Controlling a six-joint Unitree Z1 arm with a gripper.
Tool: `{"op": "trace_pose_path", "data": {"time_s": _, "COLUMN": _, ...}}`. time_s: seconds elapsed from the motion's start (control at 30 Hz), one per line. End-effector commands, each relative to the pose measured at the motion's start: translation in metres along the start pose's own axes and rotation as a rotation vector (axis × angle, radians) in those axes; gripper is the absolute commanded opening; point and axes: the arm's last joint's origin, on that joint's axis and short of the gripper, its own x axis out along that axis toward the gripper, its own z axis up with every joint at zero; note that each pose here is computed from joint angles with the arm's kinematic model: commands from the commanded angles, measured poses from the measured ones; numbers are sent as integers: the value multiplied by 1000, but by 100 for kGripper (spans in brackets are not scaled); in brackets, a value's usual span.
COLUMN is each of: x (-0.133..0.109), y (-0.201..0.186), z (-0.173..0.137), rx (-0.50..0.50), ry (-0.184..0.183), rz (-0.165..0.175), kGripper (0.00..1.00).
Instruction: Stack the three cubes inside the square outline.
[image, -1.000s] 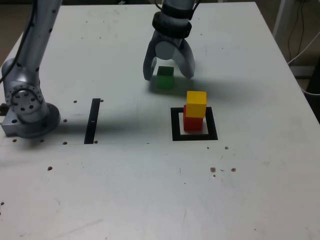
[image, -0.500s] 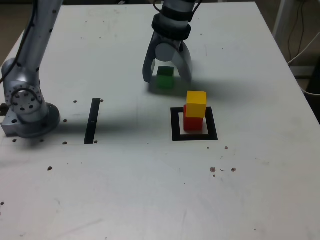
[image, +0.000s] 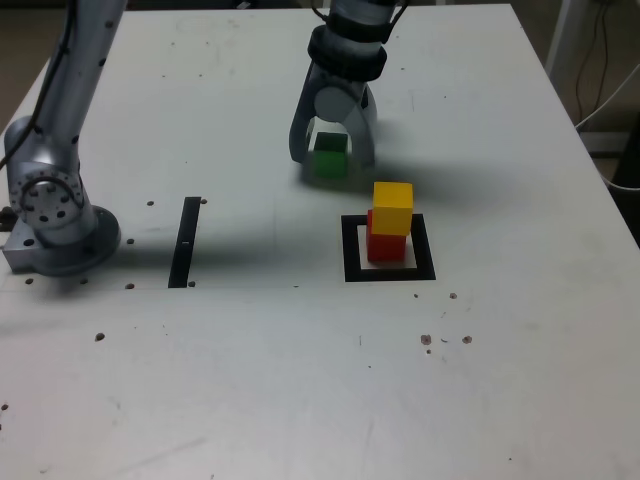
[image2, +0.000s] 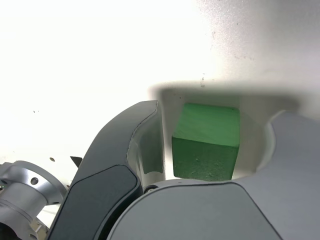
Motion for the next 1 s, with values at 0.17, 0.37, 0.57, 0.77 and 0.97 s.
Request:
{"op": "trace_pose_path", "data": {"time_s": 0.17, "x": 1, "y": 0, "z": 1, "rx": 1, "ry": 2, "rz": -5, "kGripper": 30}}
{"op": "trace_pose_path", "data": {"time_s": 0.37, "x": 1, "y": 0, "z": 1, "rx": 1, "ry": -1, "rz": -6, "kGripper": 30}}
{"op": "trace_pose_path", "data": {"time_s": 0.57, "x": 1, "y": 0, "z": 1, "rx": 1, "ry": -3, "rz": -6, "kGripper": 30}}
{"op": "trace_pose_path", "data": {"time_s": 0.77, "x": -1, "y": -1, "z": 0, "rx": -1, "ry": -5, "rz": -5, "kGripper": 30}}
{"op": "trace_pose_path", "data": {"time_s": 0.97, "x": -25, "y": -11, "z": -12, "rx": -5, "ry": -12, "rz": 23, "kGripper": 30}}
